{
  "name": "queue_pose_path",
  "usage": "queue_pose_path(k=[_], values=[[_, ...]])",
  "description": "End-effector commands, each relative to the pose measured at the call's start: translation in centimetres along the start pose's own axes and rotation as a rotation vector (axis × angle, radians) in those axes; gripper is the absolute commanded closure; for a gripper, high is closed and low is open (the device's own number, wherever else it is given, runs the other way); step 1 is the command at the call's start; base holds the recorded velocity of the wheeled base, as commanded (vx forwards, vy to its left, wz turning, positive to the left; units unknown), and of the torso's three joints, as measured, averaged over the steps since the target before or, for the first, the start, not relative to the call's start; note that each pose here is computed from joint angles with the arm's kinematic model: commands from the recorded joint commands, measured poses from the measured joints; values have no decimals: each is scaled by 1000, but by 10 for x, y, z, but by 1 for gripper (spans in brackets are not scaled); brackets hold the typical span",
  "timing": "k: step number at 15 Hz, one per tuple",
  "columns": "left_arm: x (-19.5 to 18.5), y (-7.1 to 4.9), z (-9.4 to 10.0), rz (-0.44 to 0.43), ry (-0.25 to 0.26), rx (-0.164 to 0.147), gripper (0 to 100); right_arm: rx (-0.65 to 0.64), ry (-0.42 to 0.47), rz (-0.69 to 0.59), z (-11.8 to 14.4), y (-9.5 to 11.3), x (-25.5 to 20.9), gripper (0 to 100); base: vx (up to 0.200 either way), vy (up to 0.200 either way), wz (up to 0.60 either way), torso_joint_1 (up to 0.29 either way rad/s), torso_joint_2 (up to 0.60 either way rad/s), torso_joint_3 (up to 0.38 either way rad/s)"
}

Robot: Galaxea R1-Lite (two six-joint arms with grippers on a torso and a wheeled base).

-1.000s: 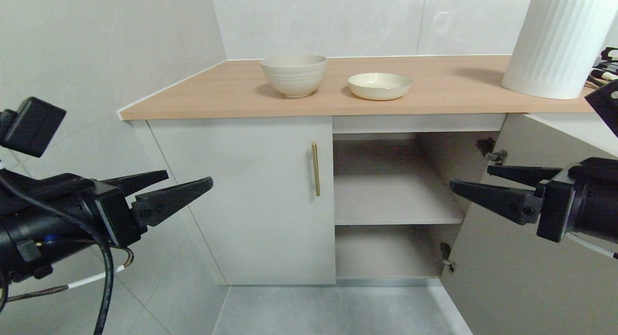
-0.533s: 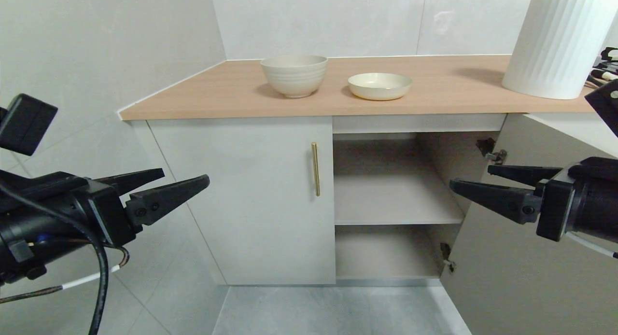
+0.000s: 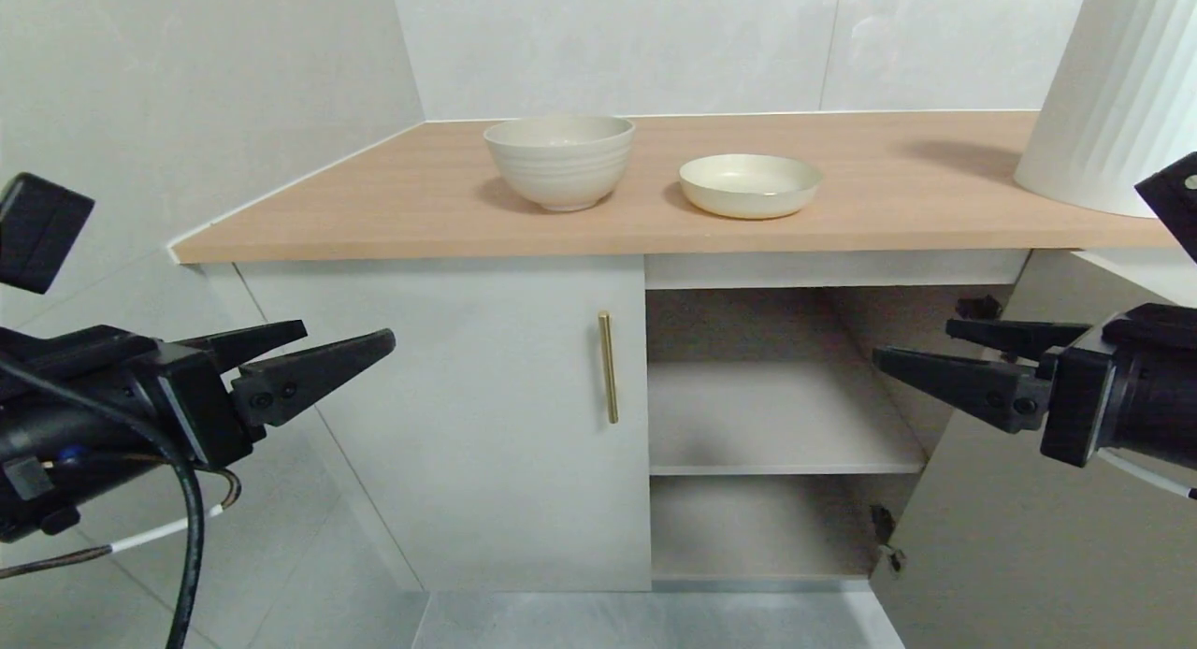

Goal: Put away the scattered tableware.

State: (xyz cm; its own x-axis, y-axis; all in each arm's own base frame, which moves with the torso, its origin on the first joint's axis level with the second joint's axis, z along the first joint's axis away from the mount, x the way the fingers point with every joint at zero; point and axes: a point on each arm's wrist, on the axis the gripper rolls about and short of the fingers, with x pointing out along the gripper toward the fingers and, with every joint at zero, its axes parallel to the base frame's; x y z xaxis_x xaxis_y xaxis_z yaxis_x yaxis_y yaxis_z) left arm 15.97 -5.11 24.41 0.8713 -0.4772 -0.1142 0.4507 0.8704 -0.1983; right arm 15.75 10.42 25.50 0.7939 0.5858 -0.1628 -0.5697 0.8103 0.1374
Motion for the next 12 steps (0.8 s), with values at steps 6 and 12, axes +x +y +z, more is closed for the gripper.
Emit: queue_pose_path(k=[6, 12], values=[[-1, 1, 3, 8, -10, -16, 0, -3, -14, -15, -5, -5, -5, 0, 0, 0, 0, 0, 0, 0], [1, 2, 2, 8, -2, -18, 0, -6, -15, -24, -4, -7, -4, 0, 0, 0, 0, 9, -63, -49]])
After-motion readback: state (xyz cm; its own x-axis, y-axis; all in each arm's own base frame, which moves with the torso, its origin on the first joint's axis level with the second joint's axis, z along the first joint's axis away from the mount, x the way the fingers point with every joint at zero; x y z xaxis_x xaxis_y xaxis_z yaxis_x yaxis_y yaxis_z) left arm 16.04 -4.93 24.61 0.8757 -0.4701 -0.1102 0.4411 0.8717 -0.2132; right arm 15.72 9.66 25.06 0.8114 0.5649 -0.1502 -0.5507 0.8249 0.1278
